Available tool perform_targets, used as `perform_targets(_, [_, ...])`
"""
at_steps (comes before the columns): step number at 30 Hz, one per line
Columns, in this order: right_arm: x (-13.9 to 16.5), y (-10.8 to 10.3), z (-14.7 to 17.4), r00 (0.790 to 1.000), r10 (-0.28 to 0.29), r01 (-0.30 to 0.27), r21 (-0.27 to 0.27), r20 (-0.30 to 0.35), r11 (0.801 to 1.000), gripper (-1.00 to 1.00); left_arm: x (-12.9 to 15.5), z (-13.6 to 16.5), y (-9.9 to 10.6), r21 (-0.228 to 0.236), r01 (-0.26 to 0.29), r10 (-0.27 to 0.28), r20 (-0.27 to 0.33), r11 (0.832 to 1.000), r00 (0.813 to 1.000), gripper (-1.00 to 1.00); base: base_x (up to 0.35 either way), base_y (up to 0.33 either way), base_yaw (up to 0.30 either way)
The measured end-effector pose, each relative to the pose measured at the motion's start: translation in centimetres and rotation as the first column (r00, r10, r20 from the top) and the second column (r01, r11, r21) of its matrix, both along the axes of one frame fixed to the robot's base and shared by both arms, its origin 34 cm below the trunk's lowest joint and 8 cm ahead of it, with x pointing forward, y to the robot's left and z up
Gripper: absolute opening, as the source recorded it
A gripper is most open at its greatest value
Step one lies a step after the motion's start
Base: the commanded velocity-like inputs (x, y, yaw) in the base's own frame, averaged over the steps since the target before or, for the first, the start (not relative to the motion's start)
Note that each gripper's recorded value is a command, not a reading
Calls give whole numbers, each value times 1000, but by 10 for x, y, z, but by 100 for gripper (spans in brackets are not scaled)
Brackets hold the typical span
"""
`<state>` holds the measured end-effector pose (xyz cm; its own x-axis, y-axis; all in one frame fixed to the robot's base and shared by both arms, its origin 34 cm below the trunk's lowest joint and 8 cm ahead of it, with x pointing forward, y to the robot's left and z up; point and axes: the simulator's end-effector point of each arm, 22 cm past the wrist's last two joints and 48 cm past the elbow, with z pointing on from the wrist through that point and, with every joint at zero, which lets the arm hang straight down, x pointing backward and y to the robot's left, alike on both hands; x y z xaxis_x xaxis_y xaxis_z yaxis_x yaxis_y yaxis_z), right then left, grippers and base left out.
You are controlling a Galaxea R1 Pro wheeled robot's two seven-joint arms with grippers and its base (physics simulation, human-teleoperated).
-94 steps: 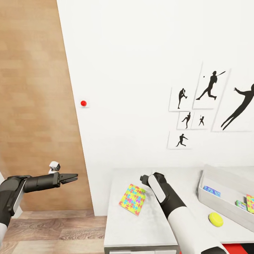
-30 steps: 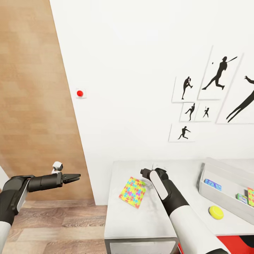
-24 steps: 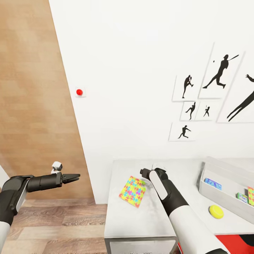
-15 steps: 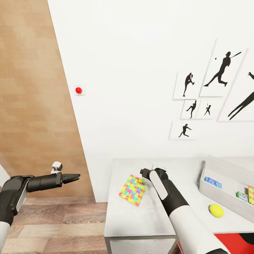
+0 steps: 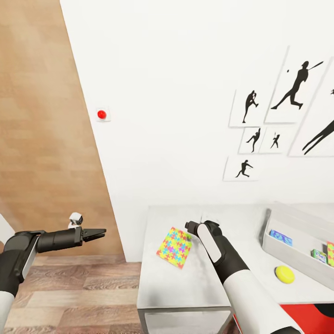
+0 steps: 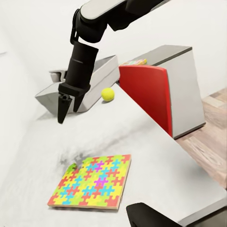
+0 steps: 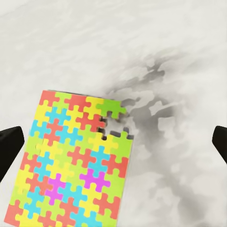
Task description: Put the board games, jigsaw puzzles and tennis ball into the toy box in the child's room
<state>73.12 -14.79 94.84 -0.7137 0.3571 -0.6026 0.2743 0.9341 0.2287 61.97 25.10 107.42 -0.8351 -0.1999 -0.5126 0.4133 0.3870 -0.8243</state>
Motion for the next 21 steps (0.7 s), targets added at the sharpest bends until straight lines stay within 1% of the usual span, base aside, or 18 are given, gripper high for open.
perform_targets(21, [-3, 3, -21, 999, 2, -2, 4, -36, 1000, 100, 2, -18, 0, 2, 1, -1, -35, 1000, 999, 100, 0, 0, 0])
